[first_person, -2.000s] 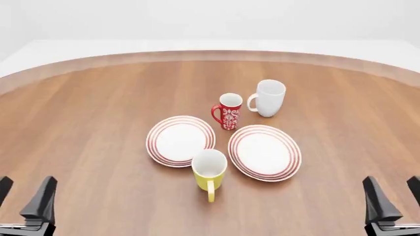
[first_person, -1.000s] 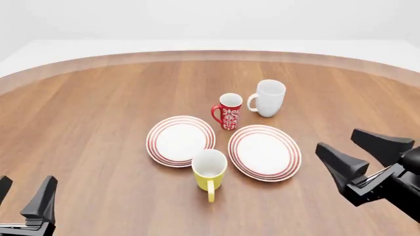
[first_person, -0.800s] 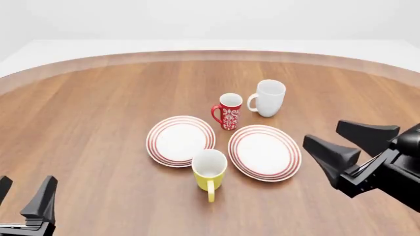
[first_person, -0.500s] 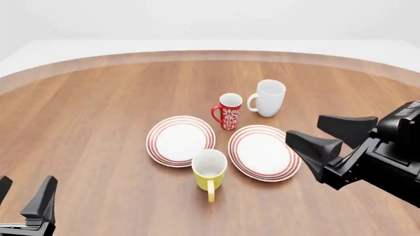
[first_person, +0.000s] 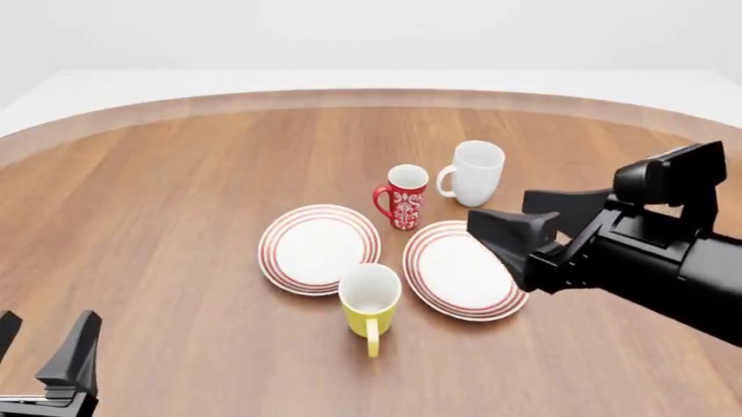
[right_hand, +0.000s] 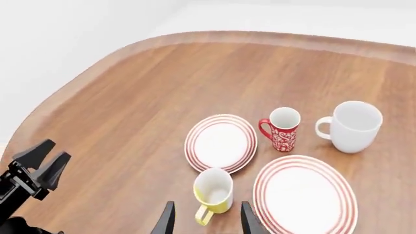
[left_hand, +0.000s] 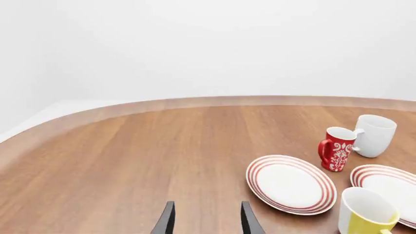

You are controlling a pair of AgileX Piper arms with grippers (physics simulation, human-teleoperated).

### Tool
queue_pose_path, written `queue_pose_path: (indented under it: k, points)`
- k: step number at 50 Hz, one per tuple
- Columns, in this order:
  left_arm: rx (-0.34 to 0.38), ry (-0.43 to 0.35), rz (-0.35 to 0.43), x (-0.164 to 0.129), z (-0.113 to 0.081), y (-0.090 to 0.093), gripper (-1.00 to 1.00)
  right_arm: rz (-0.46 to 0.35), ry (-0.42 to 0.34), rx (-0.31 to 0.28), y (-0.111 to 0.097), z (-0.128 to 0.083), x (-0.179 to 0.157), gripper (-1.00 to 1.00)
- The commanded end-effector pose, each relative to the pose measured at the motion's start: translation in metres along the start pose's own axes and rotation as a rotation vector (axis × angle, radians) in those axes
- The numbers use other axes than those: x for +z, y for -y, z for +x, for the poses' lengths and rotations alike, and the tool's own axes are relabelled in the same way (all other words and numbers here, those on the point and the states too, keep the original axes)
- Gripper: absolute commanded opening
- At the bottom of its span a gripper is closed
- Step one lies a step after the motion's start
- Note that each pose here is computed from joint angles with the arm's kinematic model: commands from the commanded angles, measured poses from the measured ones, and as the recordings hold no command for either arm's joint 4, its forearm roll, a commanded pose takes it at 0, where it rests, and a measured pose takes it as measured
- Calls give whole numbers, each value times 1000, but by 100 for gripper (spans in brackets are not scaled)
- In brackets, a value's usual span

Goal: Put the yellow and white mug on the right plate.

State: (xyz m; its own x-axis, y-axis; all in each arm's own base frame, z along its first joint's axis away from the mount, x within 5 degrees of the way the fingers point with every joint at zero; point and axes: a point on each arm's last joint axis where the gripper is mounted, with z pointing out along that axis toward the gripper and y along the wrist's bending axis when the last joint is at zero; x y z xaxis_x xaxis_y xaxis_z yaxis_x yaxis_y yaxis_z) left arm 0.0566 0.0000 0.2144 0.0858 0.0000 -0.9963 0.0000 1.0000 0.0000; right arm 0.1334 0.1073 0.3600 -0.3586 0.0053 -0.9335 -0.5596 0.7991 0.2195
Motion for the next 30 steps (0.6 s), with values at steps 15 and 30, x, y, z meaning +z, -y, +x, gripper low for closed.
queue_pose_path:
  k: [15,30]
  points:
    - [0,0,0,0,0,0,100,37,-198,137,-4,6,53,100]
    - [0,0,0,0,0,0,100,67,-265,134,-2,11,84,100]
